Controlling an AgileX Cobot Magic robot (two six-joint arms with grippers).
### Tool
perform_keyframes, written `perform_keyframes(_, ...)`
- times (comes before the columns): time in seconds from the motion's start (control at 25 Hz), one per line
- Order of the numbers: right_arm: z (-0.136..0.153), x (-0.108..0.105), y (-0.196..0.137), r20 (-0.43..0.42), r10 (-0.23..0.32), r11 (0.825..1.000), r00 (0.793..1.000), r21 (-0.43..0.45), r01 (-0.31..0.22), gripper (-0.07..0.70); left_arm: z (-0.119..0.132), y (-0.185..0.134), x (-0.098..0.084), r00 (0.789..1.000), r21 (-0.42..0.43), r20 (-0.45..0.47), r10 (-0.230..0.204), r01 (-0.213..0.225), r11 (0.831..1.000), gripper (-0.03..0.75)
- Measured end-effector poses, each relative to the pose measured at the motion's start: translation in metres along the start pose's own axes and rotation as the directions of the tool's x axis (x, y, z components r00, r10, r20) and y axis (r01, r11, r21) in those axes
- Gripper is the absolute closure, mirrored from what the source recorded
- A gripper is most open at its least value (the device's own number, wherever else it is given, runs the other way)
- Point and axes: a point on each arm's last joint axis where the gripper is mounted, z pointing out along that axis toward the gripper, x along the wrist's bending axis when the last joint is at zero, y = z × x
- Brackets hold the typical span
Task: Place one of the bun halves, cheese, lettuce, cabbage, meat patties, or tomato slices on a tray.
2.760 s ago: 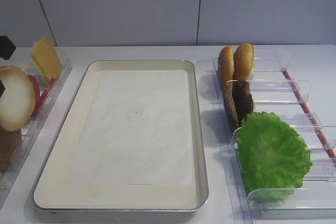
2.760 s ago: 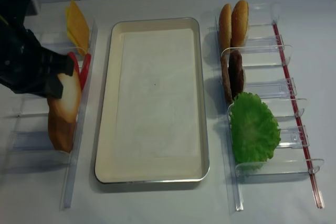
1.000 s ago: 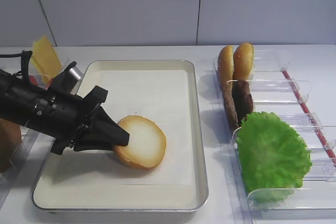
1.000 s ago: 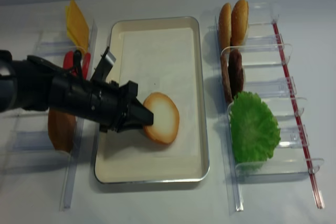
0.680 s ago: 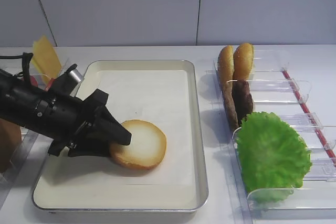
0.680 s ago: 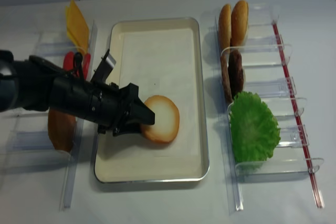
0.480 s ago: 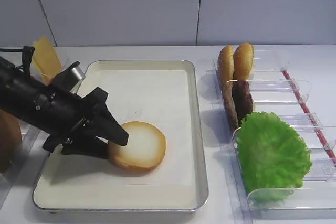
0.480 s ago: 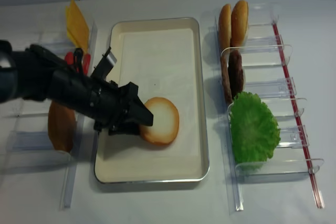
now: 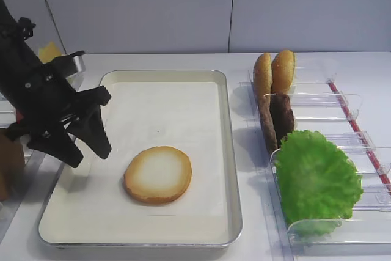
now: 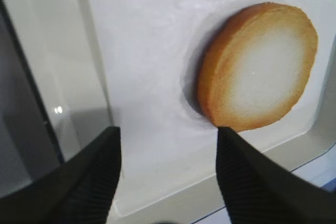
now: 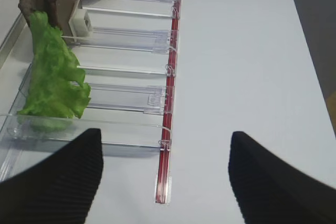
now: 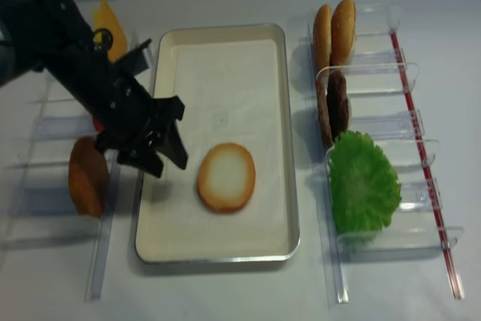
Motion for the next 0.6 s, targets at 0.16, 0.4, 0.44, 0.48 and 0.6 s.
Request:
perform_keyframes(0.16, 0.0, 0.0, 0.0, 0.0, -0.001, 1.0, 1.0, 0.0, 0.001, 0.11, -0.017, -0.009, -0.001, 0.996, -0.037, -0.086, -0.032, 0.029, 0.999, 0.342)
perform_keyframes(0.4, 0.0, 0.0, 0.0, 0.0, -0.001, 1.0, 1.0, 0.0, 0.001, 0.11, -0.055, -0.032, -0.008, 0.981, -0.151, -0.193, -0.022, -0.008, 0.989, 0.343)
perform_keyframes(0.44, 0.0, 0.0, 0.0, 0.0, -0.002, 1.0, 1.0, 0.0, 0.002, 0.11, -0.062, -0.037, -0.01, 0.978, -0.171, -0.205, -0.019, -0.016, 0.985, 0.344)
perform_keyframes(0.48, 0.0, 0.0, 0.0, 0.0, -0.004, 1.0, 1.0, 0.0, 0.004, 0.11, -0.071, -0.044, -0.013, 0.976, -0.203, -0.219, -0.018, -0.028, 0.979, 0.344)
perform_keyframes(0.6, 0.0, 0.0, 0.0, 0.0, -0.004, 1.0, 1.0, 0.0, 0.004, 0.11, -0.091, -0.063, -0.019, 0.967, -0.275, -0.254, -0.001, -0.071, 0.959, 0.345)
